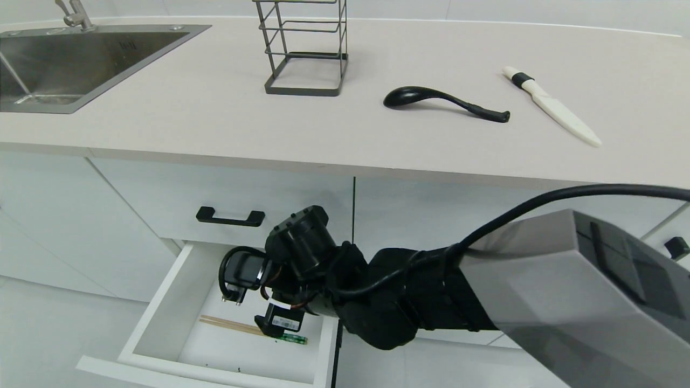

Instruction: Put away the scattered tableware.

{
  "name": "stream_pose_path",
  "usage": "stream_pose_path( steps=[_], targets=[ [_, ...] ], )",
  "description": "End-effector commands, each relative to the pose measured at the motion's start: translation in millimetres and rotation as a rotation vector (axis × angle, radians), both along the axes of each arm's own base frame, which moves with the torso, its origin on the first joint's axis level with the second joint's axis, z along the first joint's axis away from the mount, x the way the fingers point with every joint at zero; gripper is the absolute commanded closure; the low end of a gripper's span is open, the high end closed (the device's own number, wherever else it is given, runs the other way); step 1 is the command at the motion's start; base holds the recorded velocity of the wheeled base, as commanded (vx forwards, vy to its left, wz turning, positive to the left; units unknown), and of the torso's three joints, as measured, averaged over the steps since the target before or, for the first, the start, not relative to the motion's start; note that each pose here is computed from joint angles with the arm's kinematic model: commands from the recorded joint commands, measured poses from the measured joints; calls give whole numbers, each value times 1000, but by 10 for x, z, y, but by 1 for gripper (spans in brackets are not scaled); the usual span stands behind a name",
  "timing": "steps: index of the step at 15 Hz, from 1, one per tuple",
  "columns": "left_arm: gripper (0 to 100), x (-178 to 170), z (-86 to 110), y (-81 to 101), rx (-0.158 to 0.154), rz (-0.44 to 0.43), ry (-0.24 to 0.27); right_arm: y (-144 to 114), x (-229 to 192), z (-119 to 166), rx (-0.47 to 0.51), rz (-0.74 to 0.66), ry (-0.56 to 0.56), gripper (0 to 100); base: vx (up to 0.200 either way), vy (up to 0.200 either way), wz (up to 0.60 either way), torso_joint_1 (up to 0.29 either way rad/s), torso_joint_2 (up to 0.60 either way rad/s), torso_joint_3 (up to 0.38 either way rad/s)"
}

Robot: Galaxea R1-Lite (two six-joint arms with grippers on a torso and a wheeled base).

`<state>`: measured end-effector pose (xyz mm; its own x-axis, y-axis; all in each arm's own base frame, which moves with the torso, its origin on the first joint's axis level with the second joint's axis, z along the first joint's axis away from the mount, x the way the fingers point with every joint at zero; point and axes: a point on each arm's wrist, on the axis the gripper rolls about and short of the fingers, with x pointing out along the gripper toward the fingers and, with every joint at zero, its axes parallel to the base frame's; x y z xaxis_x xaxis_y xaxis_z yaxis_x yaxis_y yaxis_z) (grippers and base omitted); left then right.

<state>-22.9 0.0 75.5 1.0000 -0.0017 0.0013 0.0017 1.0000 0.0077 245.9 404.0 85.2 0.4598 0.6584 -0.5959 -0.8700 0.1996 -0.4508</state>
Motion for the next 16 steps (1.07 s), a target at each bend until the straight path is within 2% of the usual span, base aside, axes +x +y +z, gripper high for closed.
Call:
stream_pose_path(
  steps=[1,4,6,8,10,12,16],
  targets=[
    [0,1,0,0,0,0,1,-73,-166,287,44,15,-10,0,0,0,0,0,0,0],
    [0,1,0,0,0,0,1,-132,-288,468,82,21,0,0,0,0,0,0,0,0],
    [0,1,0,0,0,0,1,-206,-398,546,110,28,52,0,0,0,0,0,0,0],
    [0,1,0,0,0,0,1,-324,-559,672,149,44,115,0,0,0,0,0,0,0],
    [0,1,0,0,0,0,1,-474,-707,876,184,65,117,0,0,0,0,0,0,0],
    [0,1,0,0,0,0,1,-673,-871,1020,203,85,121,0,0,0,0,0,0,0],
    [0,1,0,0,0,0,1,-1240,-1145,1280,292,27,187,0,0,0,0,0,0,0]
  ],
)
